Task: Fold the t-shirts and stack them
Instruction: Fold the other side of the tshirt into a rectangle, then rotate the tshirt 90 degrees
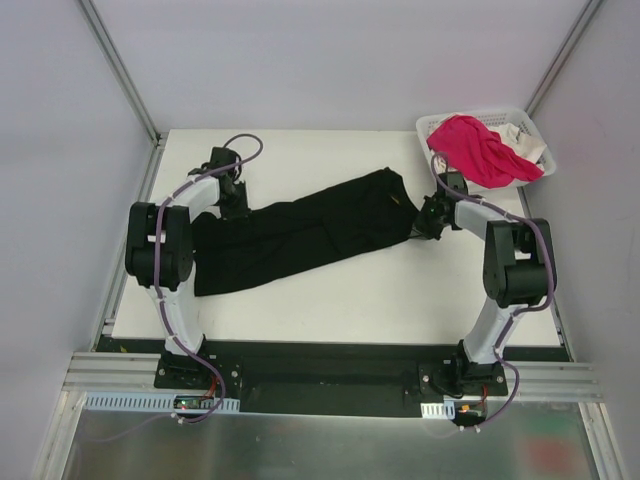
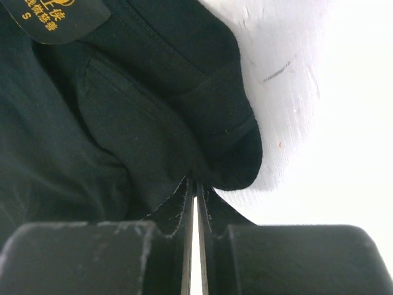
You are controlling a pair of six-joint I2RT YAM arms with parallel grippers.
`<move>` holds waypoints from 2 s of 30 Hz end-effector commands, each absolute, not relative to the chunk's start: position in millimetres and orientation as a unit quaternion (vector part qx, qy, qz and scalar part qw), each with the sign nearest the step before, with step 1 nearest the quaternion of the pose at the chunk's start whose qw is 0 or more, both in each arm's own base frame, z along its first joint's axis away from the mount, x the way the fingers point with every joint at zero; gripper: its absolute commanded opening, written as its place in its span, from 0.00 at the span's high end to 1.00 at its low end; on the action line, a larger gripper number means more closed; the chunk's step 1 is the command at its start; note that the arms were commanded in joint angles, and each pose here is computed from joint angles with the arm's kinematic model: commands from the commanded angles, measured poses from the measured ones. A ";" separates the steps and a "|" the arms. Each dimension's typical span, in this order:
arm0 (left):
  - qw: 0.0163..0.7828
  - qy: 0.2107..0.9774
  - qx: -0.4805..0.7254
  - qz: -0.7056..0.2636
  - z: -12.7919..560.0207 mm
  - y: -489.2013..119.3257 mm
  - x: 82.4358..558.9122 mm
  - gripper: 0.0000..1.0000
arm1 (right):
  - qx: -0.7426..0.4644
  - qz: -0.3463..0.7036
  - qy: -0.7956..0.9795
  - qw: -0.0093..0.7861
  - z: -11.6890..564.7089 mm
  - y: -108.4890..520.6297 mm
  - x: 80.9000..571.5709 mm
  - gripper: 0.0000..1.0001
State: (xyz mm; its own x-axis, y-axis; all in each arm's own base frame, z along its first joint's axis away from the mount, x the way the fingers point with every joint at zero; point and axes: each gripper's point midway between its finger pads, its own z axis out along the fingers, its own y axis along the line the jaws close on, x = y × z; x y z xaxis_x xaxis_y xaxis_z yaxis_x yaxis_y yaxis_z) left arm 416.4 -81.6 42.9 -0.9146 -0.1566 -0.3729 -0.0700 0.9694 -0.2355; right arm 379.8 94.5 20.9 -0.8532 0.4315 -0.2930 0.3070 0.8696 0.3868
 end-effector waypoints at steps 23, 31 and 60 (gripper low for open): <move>0.313 0.943 -0.100 -0.038 100.0 -81.7 406.5 0.76 | 0.107 0.138 0.951 0.254 102.7 112.8 442.5 0.46; 0.343 0.936 -0.060 -0.047 125.8 -78.0 419.9 0.71 | 0.098 0.115 0.950 0.275 127.7 105.2 412.2 0.45; 0.291 0.951 0.027 -0.106 127.5 -105.6 396.1 0.45 | 0.052 0.210 0.961 0.173 42.2 210.4 446.6 0.51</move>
